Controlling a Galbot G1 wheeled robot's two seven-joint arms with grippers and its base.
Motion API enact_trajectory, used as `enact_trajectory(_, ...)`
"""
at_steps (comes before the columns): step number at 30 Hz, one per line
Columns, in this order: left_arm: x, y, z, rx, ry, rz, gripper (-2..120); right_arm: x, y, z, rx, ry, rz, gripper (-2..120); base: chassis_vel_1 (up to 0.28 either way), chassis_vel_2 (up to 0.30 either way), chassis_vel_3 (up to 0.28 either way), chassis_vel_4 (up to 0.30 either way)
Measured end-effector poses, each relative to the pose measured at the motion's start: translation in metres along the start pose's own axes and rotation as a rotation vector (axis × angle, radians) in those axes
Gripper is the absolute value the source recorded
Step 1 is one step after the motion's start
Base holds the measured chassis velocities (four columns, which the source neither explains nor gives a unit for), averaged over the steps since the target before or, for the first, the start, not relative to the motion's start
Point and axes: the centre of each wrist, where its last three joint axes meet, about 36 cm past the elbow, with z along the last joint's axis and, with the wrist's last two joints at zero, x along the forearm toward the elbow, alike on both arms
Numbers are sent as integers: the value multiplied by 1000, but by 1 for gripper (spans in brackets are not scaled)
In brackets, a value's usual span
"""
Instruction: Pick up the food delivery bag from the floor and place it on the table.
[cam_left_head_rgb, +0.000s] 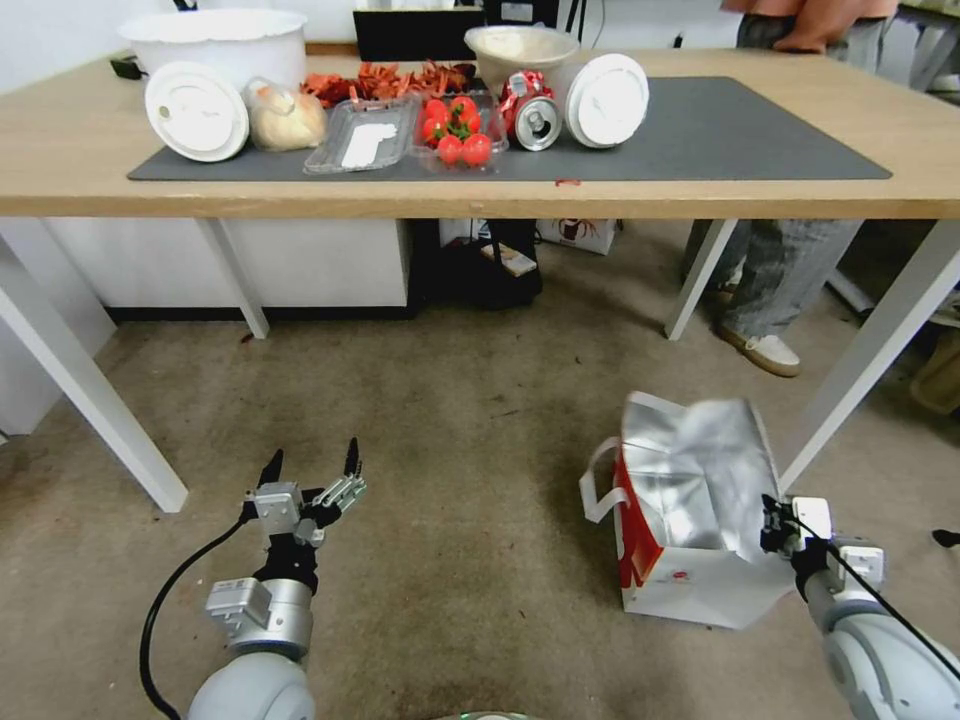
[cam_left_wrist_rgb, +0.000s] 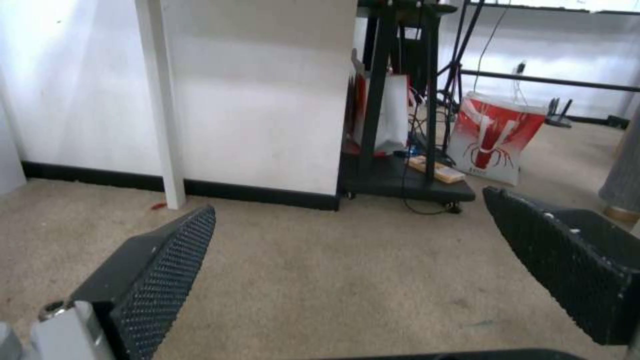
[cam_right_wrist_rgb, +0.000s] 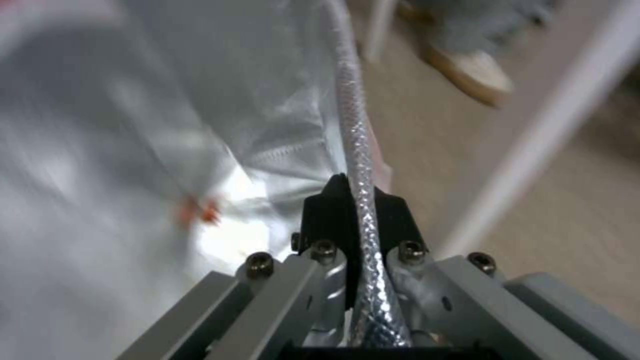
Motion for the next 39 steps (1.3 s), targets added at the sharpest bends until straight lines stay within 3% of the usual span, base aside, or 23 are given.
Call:
enact_trajectory(8, -2, -1, -1, 0, -3, 0, 100, -2, -20, -35, -10, -74, -217, 0, 0, 0, 0, 0)
enact_trajectory(11, -2, 0, -1, 0, -3, -3, 100, -9, -39, -63, 12, -84, -396, 0, 0, 0, 0, 0)
enact_trajectory(13, -2, 0, -1, 0, -2, -3, 100, -11, -42, -67, 14, -85, -431, 0, 0, 0, 0, 0)
enact_trajectory(17, -3, 1, -1, 0, 1, -7, 100, -28, -67, -90, -14, -130, -722, 0, 0, 0, 0, 0)
enact_trajectory(21, -3, 1, -2, -1, 4, -11, 100, -40, -82, -108, 19, -129, -839, 0, 0, 0, 0, 0)
enact_trajectory(27, -3, 2, -2, -2, 5, -14, 100, -46, -91, -126, 12, -111, -921, 0, 0, 0, 0, 0)
enact_trajectory(30, -3, 2, -2, 0, 9, -15, 100, -52, -104, -142, 17, -95, -1039, 0, 0, 0, 0, 0)
enact_trajectory(39, -2, 1, -4, 2, 10, -12, 100, -54, -111, -153, 10, -84, -1160, 0, 0, 0, 0, 0)
